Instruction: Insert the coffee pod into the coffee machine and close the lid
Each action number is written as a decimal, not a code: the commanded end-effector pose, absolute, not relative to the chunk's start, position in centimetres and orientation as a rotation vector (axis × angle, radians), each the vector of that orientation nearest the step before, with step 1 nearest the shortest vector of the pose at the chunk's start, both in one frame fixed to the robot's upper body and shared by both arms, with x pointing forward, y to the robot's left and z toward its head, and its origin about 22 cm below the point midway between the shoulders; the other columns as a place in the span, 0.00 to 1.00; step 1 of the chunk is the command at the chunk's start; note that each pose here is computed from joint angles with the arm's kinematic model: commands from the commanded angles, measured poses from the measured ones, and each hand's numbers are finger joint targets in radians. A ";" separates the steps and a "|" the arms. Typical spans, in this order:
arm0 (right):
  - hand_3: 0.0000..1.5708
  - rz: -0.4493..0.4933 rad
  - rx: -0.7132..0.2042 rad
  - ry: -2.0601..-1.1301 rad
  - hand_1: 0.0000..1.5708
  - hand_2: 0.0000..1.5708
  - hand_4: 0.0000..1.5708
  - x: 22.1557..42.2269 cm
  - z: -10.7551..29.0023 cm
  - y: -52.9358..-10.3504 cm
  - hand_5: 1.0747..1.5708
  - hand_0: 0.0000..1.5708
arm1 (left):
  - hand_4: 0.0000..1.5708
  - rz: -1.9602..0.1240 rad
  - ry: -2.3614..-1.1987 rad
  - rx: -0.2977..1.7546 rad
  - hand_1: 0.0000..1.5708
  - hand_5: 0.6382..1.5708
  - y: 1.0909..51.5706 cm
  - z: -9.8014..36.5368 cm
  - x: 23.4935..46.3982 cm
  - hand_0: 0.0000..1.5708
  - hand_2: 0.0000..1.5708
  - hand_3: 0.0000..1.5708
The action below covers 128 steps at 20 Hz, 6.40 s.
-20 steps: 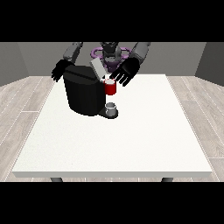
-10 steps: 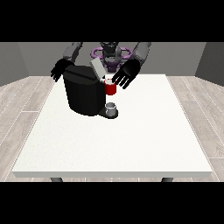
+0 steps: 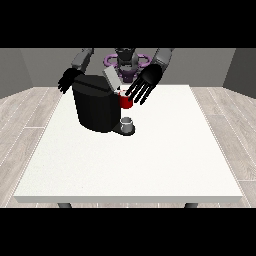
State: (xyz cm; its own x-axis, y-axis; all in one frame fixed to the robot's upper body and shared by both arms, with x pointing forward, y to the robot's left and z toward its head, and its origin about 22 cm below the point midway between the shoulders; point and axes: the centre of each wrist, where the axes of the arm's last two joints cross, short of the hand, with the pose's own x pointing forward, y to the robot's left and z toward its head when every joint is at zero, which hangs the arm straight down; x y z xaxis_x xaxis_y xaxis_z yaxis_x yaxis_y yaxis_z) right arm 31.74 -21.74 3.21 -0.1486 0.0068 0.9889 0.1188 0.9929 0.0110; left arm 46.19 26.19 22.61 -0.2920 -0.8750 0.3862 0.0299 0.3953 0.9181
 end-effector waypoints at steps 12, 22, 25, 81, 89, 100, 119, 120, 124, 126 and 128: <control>0.00 -0.176 -0.136 -1.580 0.00 0.00 0.24 29.2 -1.6 -23.3 1.00 0.00 | 0.00 -1.057 -1.555 0.597 0.00 1.00 23.6 16.5 45.5 0.00 0.00 0.00; 0.00 -0.250 -0.230 -1.442 0.00 0.00 0.24 26.0 -4.2 -27.3 1.00 0.00 | 0.00 -0.504 -1.616 0.082 0.00 1.00 24.4 7.1 43.0 0.00 0.00 0.00; 0.00 -0.240 -0.231 -1.464 0.00 0.00 0.31 23.4 -6.4 -26.5 1.00 0.00 | 0.00 -0.456 -1.589 0.058 0.00 1.00 24.7 2.4 40.5 0.00 0.00 0.00; 0.00 0.244 -0.006 -1.667 0.00 0.00 0.00 37.5 5.4 -23.3 1.00 0.00 | 0.00 -0.150 -1.655 -0.076 0.00 1.00 27.0 3.3 29.7 0.00 0.00 0.00; 0.00 0.283 0.015 -1.707 0.00 0.00 0.00 39.4 8.4 -21.4 1.00 0.00 | 0.00 -0.120 -1.699 -0.062 0.00 1.00 26.0 1.7 30.1 0.00 0.00 0.00; 0.00 0.360 0.041 -1.731 0.00 0.00 0.07 39.5 7.5 -18.8 1.00 0.00 | 0.12 -0.099 -1.690 -0.026 0.00 1.00 28.6 3.6 31.2 0.00 0.00 0.00; 0.00 0.501 0.100 -1.845 0.00 0.00 0.04 39.6 10.3 -12.0 1.00 0.00 | 0.13 -0.118 -1.770 -0.091 0.00 1.00 25.2 1.7 30.9 0.00 0.00 0.00; 0.00 0.489 0.132 -1.780 0.00 0.00 0.08 39.8 10.2 -13.4 1.00 0.00 | 0.16 -0.127 -1.712 -0.103 0.00 1.00 25.8 1.8 30.2 0.00 0.00 0.00; 0.00 0.436 0.275 -1.801 0.00 0.00 0.18 36.2 6.3 -11.8 1.00 0.00 | 0.12 -0.088 -1.687 -0.075 0.00 1.00 25.4 -0.4 29.7 0.00 0.00 0.00; 0.00 0.364 0.302 -1.806 0.00 0.00 0.18 36.3 7.6 -11.8 1.00 0.00 | 0.12 -0.086 -1.706 -0.048 0.00 1.00 26.7 -1.8 29.2 0.00 0.00 0.00; 0.00 0.298 0.293 -1.687 0.00 0.00 0.16 32.9 1.8 -13.4 1.00 0.00 | 0.12 -0.041 -1.616 -0.018 0.00 1.00 28.7 -0.9 29.1 0.00 0.00 0.00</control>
State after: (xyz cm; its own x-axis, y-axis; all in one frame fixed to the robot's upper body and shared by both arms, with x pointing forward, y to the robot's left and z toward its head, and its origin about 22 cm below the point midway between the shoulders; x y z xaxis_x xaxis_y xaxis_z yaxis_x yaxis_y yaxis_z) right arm 36.16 -13.09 5.45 -0.2427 0.0428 0.9692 -0.3626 0.9226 -0.1316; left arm 29.28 26.79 -0.60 -0.1205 -0.0073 0.9927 0.0877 0.9960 0.0180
